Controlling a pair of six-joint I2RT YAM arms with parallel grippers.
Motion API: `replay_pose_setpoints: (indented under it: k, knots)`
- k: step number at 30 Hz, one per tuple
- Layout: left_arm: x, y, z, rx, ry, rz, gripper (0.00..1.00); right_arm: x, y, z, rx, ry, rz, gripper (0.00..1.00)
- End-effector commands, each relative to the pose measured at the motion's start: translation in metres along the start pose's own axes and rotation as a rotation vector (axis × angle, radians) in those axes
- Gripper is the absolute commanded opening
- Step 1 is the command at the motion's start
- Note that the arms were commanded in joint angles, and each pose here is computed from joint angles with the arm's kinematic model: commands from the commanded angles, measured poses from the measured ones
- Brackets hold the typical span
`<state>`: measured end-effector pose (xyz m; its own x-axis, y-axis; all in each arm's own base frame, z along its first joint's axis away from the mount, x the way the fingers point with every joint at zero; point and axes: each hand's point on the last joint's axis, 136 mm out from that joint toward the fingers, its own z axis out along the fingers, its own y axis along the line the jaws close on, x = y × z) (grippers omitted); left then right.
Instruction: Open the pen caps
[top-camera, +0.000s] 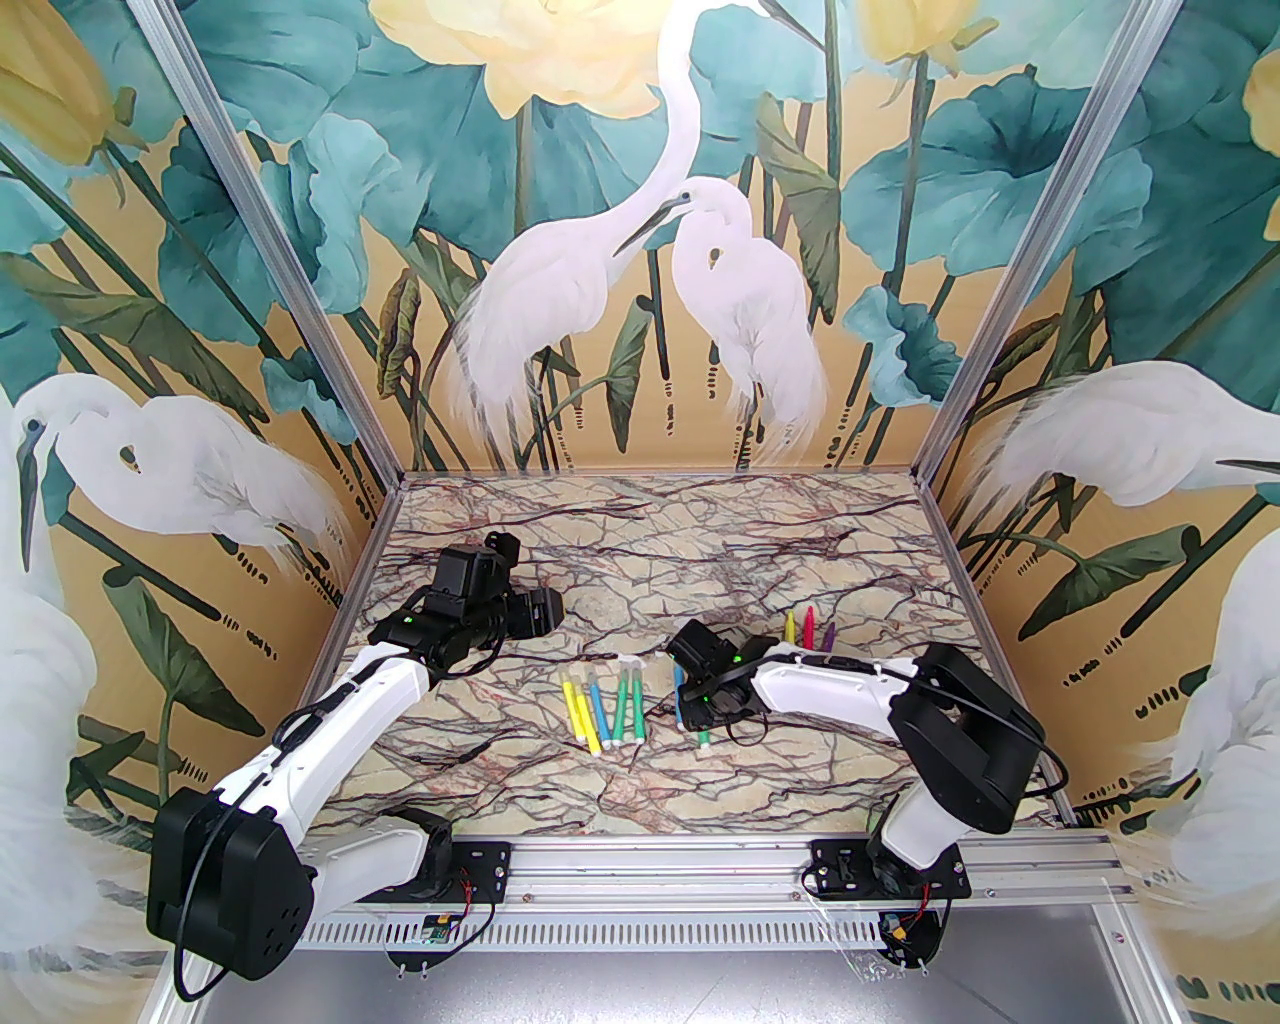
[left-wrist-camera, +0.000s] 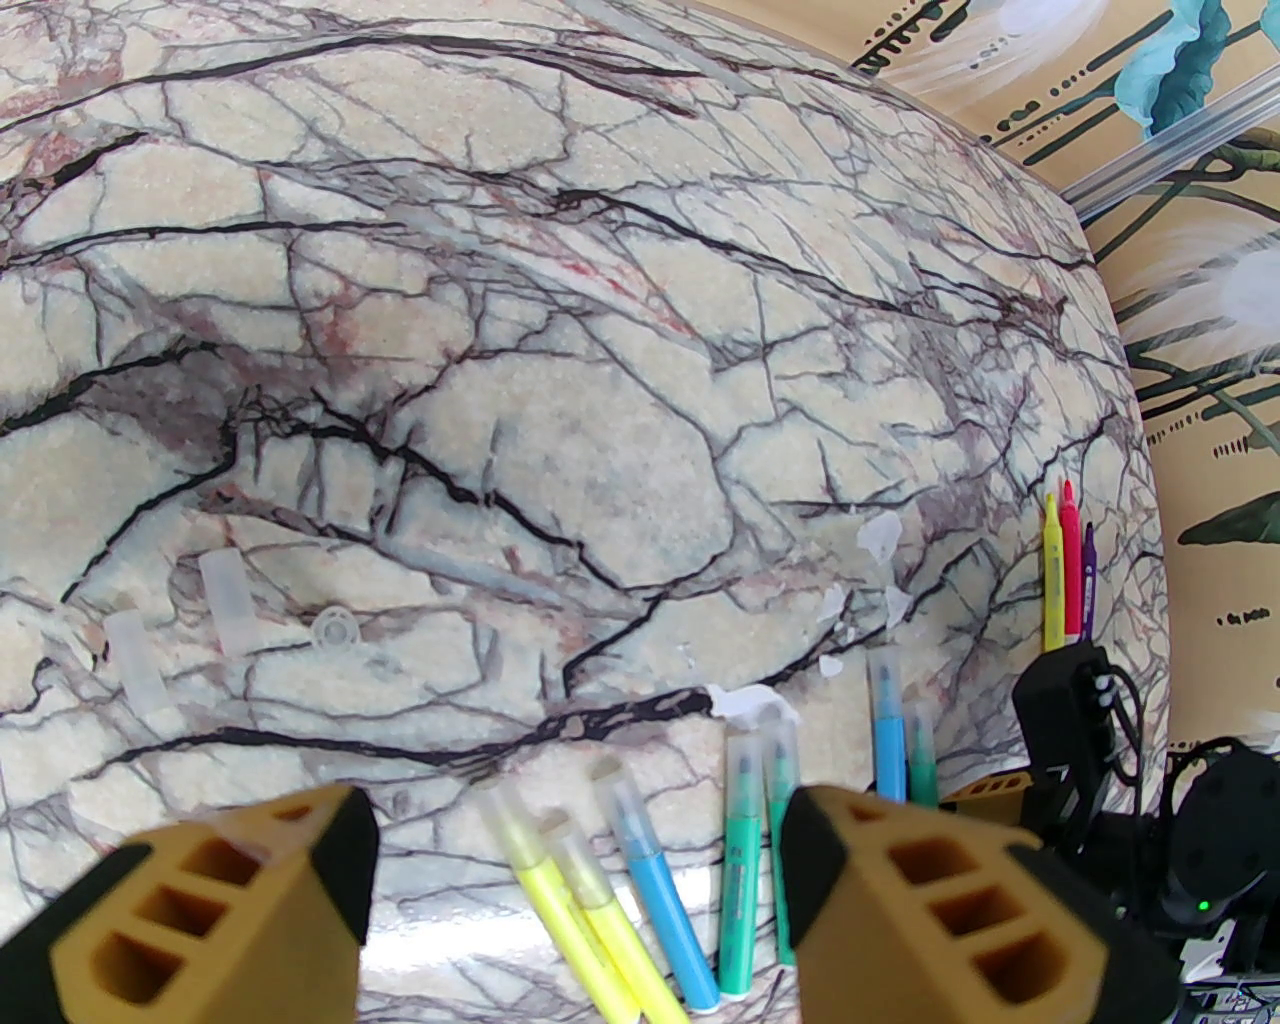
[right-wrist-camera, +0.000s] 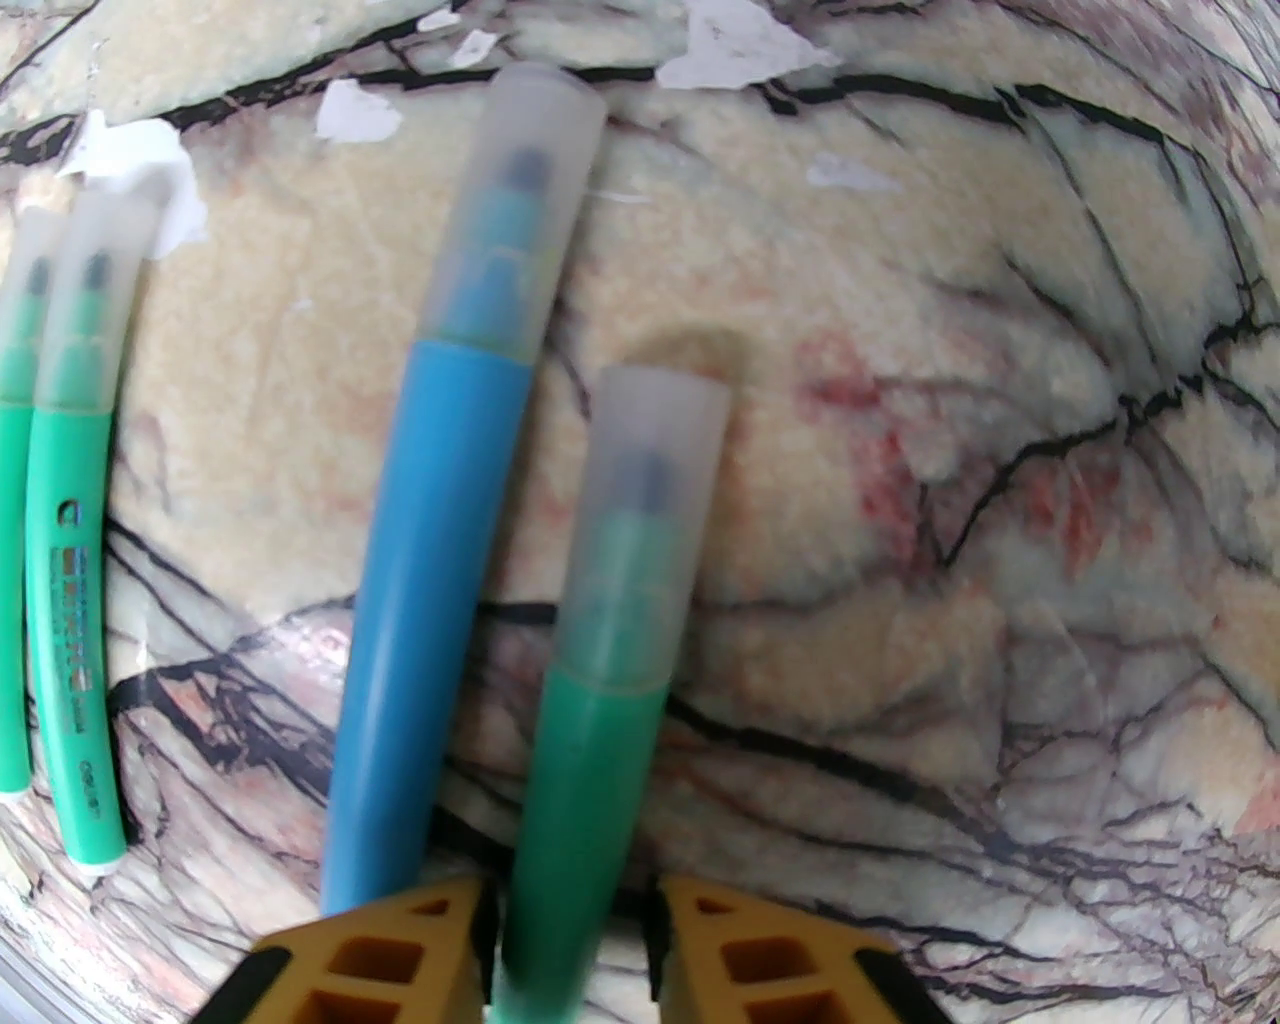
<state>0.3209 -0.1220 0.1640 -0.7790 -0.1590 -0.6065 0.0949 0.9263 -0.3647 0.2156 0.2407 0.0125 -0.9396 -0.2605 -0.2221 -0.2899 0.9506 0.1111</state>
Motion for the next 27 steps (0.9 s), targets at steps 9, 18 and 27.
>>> replay_pose_setpoints:
  k: [9, 18, 27]
  knots:
    - [-0.004, -0.003, -0.009, 0.017, -0.023, -0.006, 0.71, 0.004, -0.014, 0.015, 0.171, 0.045, -0.049, 0.29]
    - [-0.003, -0.001, -0.006, 0.01, -0.024, -0.017, 0.72, 0.004, -0.019, 0.021, 0.221, 0.053, -0.06, 0.21]
    - [-0.002, -0.004, -0.004, 0.031, -0.015, -0.022, 0.72, 0.001, -0.022, 0.017, 0.237, 0.032, -0.068, 0.17]
